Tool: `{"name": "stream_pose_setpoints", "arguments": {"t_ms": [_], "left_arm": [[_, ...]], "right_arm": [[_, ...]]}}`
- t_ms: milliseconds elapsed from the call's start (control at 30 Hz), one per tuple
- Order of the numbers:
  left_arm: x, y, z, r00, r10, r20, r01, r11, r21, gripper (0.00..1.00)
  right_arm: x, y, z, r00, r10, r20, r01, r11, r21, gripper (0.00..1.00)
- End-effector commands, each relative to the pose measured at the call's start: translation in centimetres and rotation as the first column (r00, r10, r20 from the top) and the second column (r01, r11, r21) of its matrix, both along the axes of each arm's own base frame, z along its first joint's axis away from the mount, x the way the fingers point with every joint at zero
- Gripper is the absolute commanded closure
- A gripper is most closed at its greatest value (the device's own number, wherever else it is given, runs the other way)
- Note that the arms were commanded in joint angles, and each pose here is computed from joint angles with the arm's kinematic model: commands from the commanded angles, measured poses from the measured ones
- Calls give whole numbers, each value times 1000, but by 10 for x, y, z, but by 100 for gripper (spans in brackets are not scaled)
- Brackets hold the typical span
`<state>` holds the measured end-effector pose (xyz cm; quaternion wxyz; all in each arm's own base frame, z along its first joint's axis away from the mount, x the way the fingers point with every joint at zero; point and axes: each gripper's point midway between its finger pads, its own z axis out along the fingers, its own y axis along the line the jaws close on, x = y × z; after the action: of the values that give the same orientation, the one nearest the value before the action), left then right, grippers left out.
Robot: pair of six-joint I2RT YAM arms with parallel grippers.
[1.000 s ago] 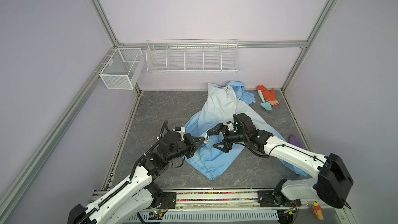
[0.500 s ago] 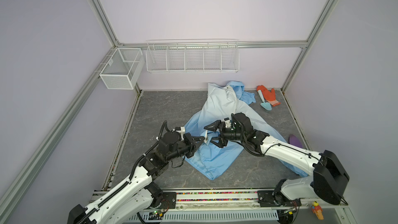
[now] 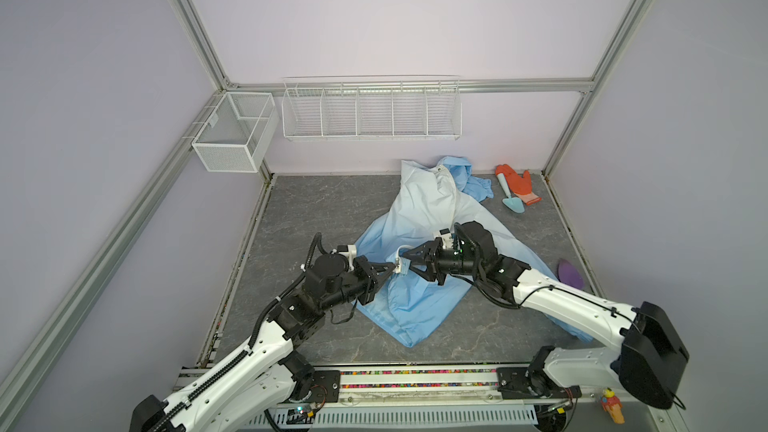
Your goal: Zip up the jacket
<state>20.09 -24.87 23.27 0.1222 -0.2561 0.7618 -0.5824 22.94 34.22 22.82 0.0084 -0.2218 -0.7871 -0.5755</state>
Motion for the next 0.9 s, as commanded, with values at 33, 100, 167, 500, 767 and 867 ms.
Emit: {"name": "stream_pose_setpoints", "arguments": {"t_ms": [33,100,167,500,767,867], "left_arm": [[3,-4,6,1000,1,6,-1,1000,-30,100],[4,-5,9,1000,1,9,-1,999,-33,100],[5,-6,12,1000,3,15,-3,999,-36,100],[10,-9,18,1000,13,18,-12,998,-55,100],[13,-10,21,1000,22,22,-20,998,-65,100],[15,-8,23,999,35,24,-33,997,-69,100]], "right_arm": [[5,-3,9,999,-44,-27,45,998,37,71],[7,-2,11,999,-39,-19,40,998,39,72],[8,-1,10,999,-28,-15,29,999,37,71],[8,13,26,999,34,39,-37,997,67,73],[3,19,31,995,82,61,-86,994,69,67],[1,18,28,994,94,57,-97,994,59,67]]}}
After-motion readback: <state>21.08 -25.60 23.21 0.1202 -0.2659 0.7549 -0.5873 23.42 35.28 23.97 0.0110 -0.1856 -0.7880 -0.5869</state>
